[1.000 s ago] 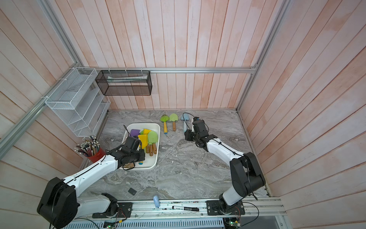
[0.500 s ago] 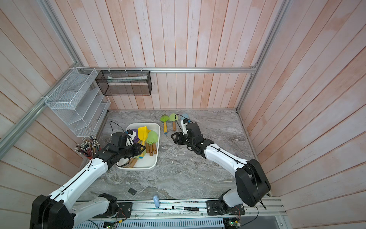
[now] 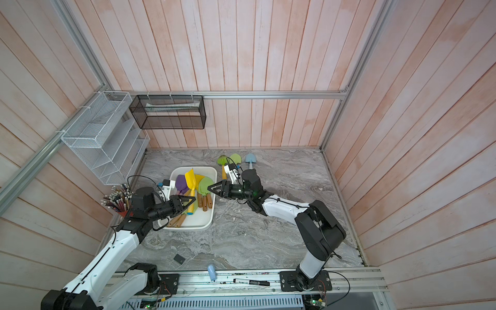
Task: Take the shovel out of the storage box
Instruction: Pick up the shovel from the storage box.
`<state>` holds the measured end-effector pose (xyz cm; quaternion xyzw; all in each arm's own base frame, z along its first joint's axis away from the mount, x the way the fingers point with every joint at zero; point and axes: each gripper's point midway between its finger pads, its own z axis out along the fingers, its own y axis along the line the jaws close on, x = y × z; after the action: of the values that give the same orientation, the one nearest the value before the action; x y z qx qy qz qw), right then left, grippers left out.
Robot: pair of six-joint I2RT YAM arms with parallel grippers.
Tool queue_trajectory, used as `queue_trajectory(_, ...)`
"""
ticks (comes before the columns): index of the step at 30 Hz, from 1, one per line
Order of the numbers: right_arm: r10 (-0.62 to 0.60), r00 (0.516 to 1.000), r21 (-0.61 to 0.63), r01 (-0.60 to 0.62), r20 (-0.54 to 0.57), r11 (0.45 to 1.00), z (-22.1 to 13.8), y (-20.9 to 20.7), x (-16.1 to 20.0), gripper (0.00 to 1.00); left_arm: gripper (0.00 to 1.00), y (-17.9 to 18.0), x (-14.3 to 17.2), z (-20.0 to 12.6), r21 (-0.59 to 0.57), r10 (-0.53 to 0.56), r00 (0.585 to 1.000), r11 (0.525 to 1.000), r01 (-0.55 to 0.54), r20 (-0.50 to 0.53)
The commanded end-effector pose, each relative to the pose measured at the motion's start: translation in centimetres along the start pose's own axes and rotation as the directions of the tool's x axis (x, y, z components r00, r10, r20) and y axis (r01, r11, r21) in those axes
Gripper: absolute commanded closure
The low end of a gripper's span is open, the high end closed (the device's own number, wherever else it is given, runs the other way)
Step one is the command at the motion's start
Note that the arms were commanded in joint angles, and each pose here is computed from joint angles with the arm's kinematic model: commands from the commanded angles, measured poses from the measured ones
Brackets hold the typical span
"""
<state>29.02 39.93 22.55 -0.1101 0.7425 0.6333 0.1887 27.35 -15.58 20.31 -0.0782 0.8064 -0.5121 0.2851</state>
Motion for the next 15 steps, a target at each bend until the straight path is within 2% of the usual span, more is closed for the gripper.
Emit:
queue_trajectory(1, -0.032, 0.999, -0.17, 0.028, -0.024, 0.985, 0.8, 4.2, -0.8, 0.44, 0.85, -4.1, -0.8, -0.7, 0.18, 0.041, 0.999, 0.983, -0.042, 0.008)
queue_trajectory(15, 0.001, 0.993, -0.28, -0.033, -0.114, 0.959, 3.1, 3.8, -0.2, 0.47, 0.85, -5.5, -1.7, -0.2, 0.313, 0.04, 0.999, 0.949, -0.044, 0.017)
